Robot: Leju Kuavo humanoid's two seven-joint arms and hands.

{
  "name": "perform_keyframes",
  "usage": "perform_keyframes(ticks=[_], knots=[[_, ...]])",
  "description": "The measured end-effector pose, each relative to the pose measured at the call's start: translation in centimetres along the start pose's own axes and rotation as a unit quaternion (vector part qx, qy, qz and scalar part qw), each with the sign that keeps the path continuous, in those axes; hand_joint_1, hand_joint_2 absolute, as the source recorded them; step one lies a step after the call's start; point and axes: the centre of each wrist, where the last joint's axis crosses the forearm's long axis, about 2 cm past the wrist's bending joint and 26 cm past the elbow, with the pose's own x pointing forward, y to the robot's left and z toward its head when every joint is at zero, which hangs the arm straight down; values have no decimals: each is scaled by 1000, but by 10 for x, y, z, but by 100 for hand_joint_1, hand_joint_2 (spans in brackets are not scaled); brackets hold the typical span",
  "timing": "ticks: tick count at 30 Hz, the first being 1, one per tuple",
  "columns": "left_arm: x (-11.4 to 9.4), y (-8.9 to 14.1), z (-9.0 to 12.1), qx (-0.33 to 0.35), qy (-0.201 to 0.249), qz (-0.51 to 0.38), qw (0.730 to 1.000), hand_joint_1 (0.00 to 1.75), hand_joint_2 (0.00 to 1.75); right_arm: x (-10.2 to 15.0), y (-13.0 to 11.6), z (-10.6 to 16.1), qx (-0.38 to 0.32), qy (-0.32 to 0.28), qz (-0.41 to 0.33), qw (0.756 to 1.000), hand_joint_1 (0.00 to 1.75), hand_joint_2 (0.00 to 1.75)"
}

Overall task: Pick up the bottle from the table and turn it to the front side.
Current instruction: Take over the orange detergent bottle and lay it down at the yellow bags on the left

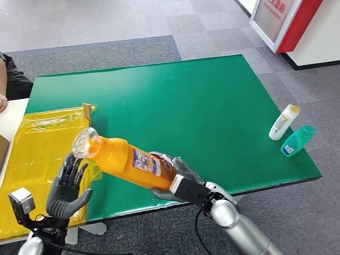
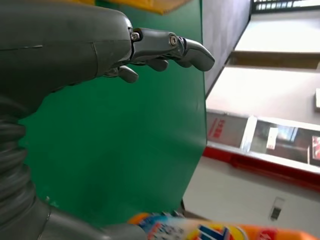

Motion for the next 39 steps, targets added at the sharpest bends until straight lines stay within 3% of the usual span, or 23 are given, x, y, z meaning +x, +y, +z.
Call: perform_keyframes(ticks=[6,17,21,30,39], knots=[[10,-23,-39,-86,-4,89,992,0,175,-11,19,-13,1,27,37,999,175,175],[15,-41,-53,-169,7,155,973,0,175,-25,34,-26,4,42,88,995,175,175],[16,-44,-55,-179,7,160,971,173,175,-27,38,-28,11,44,92,995,175,175],[19,-39,-67,-162,47,41,985,172,175,-34,44,-24,19,61,104,993,175,175],[23,-37,-85,-195,82,-77,974,175,175,-38,43,-18,20,78,134,988,175,175]])
